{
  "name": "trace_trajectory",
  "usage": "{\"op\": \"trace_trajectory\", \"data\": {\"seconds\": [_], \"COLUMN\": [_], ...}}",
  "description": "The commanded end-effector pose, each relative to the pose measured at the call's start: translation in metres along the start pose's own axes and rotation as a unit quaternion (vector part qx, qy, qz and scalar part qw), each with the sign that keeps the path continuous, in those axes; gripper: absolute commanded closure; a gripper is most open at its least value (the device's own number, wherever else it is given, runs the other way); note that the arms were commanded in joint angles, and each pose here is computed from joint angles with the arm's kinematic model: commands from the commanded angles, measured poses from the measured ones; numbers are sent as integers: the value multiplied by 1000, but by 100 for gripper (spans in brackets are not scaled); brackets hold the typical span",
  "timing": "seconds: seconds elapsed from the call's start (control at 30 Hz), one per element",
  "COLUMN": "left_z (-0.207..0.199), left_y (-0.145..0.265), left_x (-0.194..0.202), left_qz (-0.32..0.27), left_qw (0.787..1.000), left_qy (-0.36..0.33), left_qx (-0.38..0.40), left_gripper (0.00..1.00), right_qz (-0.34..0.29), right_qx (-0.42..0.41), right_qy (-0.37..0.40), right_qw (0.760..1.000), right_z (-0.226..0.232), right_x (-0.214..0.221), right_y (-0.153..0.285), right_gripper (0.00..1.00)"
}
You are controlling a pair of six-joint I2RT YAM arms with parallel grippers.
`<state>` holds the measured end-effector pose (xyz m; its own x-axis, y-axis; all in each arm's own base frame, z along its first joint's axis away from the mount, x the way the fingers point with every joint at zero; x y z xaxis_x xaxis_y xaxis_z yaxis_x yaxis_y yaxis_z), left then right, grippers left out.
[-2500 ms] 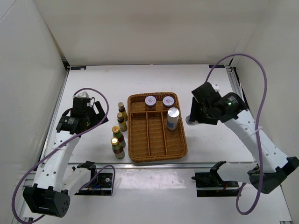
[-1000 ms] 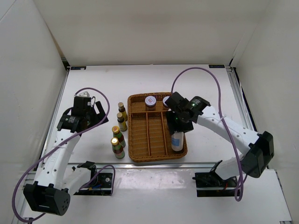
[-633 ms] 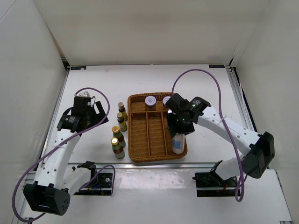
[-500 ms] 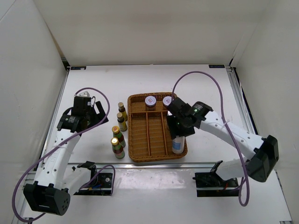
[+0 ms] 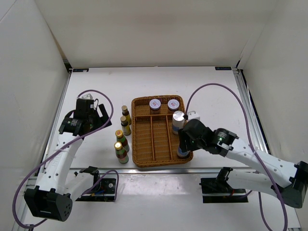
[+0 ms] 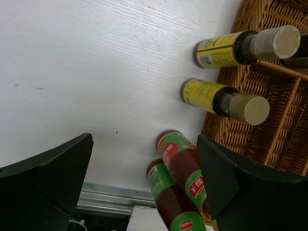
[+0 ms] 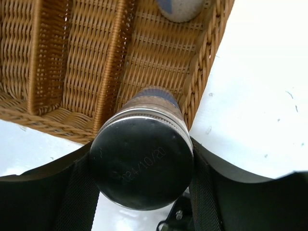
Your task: Organize the condiment bottles
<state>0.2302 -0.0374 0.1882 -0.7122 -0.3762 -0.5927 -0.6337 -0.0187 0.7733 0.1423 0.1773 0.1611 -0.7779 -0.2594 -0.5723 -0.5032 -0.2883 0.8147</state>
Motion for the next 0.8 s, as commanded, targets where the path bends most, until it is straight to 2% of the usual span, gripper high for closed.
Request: {"op": "trace_trajectory", "data": {"seconds": [0.0,0.33,0.6,0.63,0.77], "left_z": [-5,-5,-5,-5,-5], "left_y": [8,6,6,6,6], "left_x": [-14,-14,-14,-14,-14], "left_qz": [-26,-22,-22,-22,-22], "left_qw": [1000,1000,1000,1000,1000], "left_qy": [-2,-3,-3,-3,-7], "left_qx": [9,7,7,7,7], "left_gripper": [0,0,0,0,0], "right_qz": [-91,-111,-83,-83,-74], "right_qx": [2,37,76,76,75], "right_qy": [14,10,9,-2,-3], "right_qw": [996,993,994,994,994], "right_z": [-3,-6,-10,-10,-11], "right_x": [-19,-30,-25,-26,-21], "right_y": [4,-11,-27,-25,-23], "right_gripper": [100,100,100,99,80]}}
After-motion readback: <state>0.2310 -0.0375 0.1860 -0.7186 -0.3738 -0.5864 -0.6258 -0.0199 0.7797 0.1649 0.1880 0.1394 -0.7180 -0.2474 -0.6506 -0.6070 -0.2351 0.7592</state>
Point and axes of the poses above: each gripper's point midway between its finger pads, its own y axis back along the fingers, its own z axis along the line the jaws close on, x = y × z, the point moved 2 cm from there along y, back along the fingers, and after that the axes turned 2 degrees about y, right-handed, at the moved point
